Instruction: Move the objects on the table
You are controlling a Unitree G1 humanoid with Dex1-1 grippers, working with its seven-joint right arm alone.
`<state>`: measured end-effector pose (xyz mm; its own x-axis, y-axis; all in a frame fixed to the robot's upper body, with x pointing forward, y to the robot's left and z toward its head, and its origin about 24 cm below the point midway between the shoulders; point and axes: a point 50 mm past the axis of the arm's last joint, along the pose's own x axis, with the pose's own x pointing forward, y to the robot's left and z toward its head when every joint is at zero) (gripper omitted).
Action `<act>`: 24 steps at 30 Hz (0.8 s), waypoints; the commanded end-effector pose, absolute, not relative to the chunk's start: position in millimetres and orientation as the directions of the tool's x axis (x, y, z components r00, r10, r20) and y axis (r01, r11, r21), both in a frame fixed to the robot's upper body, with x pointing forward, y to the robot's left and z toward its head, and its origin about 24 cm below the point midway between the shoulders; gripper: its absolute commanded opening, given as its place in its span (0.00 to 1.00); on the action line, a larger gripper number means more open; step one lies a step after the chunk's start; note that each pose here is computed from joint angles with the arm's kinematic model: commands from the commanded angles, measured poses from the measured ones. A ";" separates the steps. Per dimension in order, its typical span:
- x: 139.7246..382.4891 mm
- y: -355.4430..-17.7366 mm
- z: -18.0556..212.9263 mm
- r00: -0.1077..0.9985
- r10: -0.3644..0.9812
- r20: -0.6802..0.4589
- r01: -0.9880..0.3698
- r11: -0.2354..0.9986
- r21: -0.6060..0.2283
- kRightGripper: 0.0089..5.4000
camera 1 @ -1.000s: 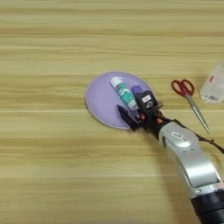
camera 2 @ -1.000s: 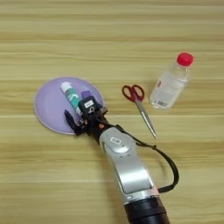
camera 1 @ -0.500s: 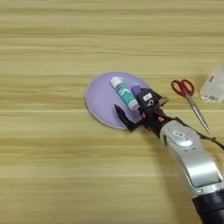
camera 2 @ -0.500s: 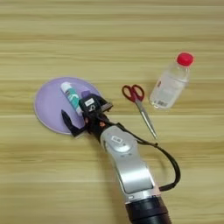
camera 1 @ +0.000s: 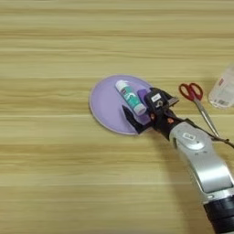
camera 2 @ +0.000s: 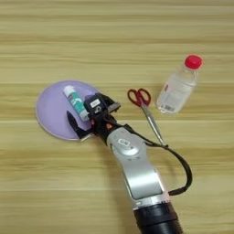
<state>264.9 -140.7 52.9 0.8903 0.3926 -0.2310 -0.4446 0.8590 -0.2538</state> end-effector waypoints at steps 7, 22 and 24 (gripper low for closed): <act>280.4 -140.0 73.0 0.902 0.407 -0.141 -0.431 0.867 -0.249 0.99; 290.9 -104.1 102.5 0.848 0.524 -0.078 -0.514 0.779 -0.360 0.99; 291.2 -95.4 105.3 0.833 0.548 -0.077 -0.534 0.759 -0.373 0.99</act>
<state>281.2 -110.6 69.5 0.8400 0.5023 -0.2052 -0.5425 0.7857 -0.2973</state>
